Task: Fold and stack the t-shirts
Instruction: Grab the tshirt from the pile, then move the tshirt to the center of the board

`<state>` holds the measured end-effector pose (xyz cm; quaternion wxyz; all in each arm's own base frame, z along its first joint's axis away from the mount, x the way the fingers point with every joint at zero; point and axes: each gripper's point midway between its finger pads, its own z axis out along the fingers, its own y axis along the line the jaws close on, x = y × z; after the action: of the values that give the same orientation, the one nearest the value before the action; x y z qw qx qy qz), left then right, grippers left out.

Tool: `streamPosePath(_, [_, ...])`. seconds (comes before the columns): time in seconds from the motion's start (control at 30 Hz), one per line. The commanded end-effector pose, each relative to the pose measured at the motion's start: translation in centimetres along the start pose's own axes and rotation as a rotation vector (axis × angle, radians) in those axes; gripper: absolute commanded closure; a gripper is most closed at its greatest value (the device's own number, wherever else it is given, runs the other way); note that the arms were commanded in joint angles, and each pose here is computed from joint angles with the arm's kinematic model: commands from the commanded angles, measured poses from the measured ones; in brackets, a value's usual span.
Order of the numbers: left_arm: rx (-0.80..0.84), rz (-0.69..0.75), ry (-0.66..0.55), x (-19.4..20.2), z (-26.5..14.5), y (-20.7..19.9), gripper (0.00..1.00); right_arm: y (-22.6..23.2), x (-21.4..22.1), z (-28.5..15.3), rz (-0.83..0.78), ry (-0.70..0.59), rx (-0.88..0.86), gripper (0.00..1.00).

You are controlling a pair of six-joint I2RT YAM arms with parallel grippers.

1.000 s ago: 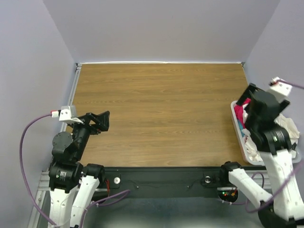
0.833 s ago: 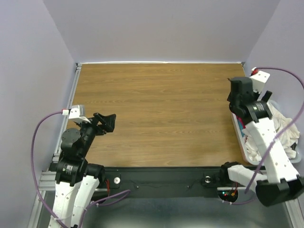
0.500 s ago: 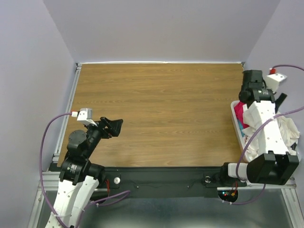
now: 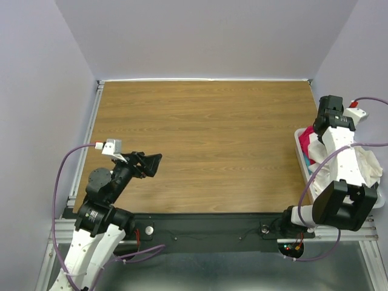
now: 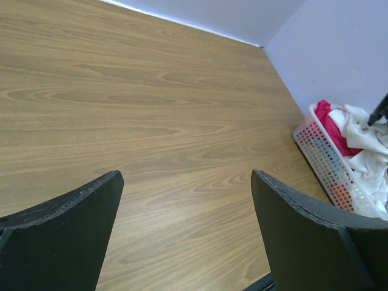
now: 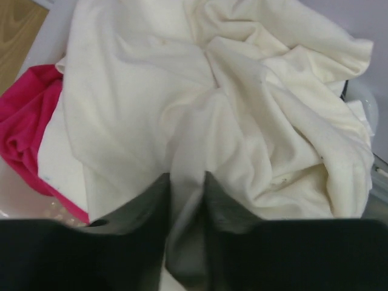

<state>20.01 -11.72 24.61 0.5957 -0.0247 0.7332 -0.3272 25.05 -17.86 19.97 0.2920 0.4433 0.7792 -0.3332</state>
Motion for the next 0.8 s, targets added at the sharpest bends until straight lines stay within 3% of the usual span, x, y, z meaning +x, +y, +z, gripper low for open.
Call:
streamPosePath(0.0, [0.023,0.003,-0.017,-0.3,0.5,-0.5,0.02,1.2,-0.8,-1.6,0.071,0.003,-0.133,0.74])
streamPosePath(0.03, [0.025,0.004,-0.016,-0.3,0.6,-0.5,0.02,1.3,-1.5,-2.4,0.081,-0.007,-0.17,0.93])
streamPosePath(0.07, [0.022,0.002,-0.012,-0.2,0.6,-0.5,0.02,1.5,-2.0,-2.8,0.069,-0.014,-0.199,0.99])
streamPosePath(0.23, [0.02,-0.001,-0.005,-0.1,0.7,-0.4,0.02,3.0,-7.1,-8.5,0.121,-0.075,-0.431,0.99])
streamPosePath(0.27, [0.023,-0.001,-0.003,0.0,0.7,-0.5,0.02,3.2,-10.3,-10.9,0.153,-0.133,-0.488,0.99])
streamPosePath(0.4, [0.021,0.0,0.005,0.1,0.8,-0.5,0.02,6.0,-15.5,-19.0,0.146,-0.222,-0.695,0.99])
streamPosePath(0.5, [0.016,-0.004,0.008,0.2,0.8,-0.4,0.02,9.9,-17.4,-26.0,0.105,-0.285,-0.883,0.99])
streamPosePath(0.63, [0.012,-0.004,0.012,0.3,0.9,-0.3,0.02,15.3,-16.9,-34.0,0.049,-0.318,-1.155,0.99])
streamPosePath(0.77, [0.003,-0.006,0.018,0.4,0.9,-0.2,0.02,19.4,-12.8,-42.9,-0.042,-0.293,-1.576,0.99])
